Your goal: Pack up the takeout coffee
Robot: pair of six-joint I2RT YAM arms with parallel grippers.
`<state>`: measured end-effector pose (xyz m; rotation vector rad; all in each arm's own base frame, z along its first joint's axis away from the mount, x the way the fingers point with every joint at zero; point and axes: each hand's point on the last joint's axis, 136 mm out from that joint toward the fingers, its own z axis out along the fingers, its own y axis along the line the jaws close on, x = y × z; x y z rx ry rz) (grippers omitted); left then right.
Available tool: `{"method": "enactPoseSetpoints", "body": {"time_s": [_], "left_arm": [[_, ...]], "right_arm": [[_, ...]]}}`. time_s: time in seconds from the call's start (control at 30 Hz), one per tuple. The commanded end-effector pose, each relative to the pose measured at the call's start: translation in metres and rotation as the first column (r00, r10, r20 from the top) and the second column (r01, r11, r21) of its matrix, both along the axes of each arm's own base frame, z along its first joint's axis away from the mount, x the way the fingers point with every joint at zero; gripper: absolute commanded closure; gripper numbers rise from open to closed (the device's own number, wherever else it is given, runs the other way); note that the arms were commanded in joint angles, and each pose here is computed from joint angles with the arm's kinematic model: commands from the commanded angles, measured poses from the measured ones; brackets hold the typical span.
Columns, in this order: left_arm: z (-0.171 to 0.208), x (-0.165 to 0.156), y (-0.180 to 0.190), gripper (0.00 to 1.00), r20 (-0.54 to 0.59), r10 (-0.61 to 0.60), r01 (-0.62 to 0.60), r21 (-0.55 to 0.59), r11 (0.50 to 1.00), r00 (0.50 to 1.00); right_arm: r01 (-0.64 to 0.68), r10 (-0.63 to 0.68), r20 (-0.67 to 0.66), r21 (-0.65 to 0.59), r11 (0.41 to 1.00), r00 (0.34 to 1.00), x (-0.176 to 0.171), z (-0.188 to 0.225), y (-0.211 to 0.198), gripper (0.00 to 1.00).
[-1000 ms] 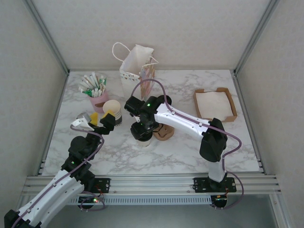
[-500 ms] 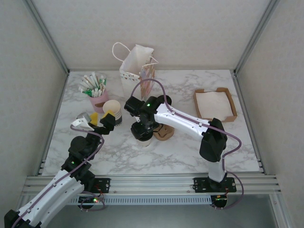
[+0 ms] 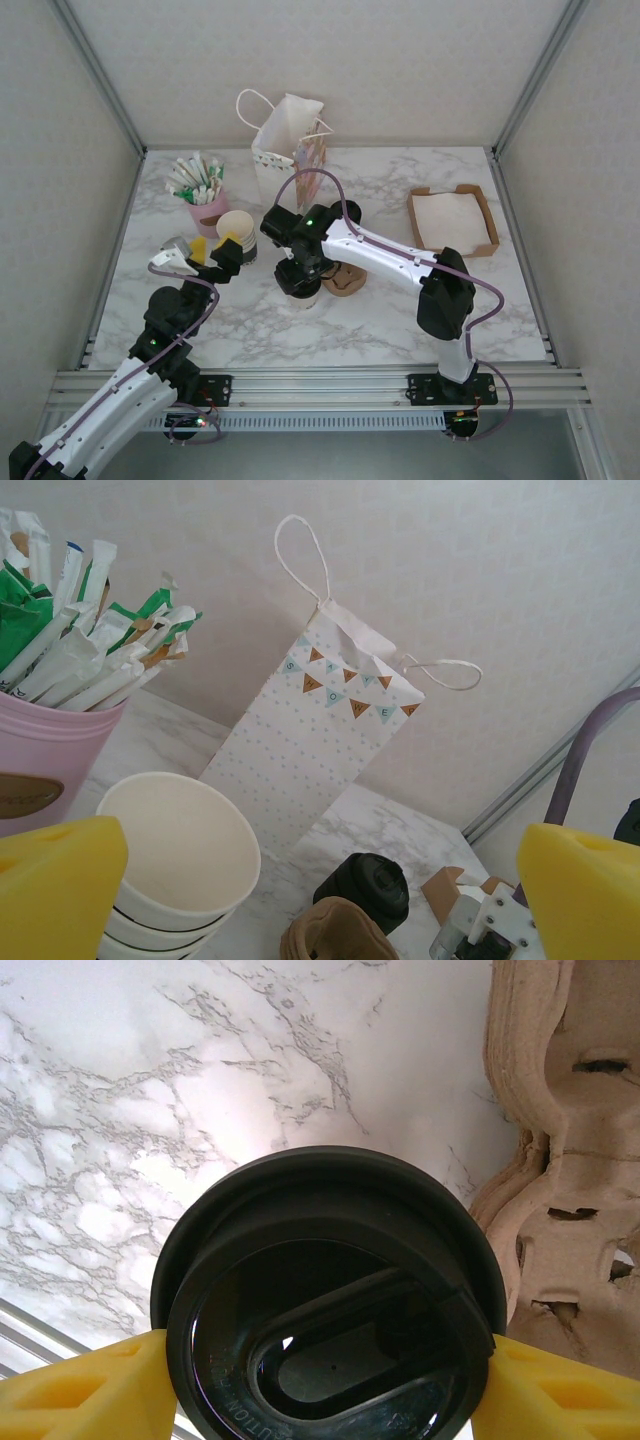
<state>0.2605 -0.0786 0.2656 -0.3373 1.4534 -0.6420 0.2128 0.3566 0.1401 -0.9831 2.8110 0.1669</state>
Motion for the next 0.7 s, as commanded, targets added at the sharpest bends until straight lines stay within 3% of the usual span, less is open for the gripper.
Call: {"method": "enactPoseSetpoints", "body": {"time_s": [0.0,0.67], "left_arm": [[-0.003,0.000,0.004,0.01,0.003,0.018,-0.018,0.011,1.000,1.000],[-0.004,0.000,0.004,0.00,0.001,0.015,-0.015,0.013,1.000,1.000]], "right_arm": [[-0.005,0.004,-0.029,-0.022,1.000,1.000,-0.008,-0.009,-0.001,0.30],[-0.007,0.008,-0.022,0.007,1.000,1.000,-0.009,0.000,0.001,0.31]]}}
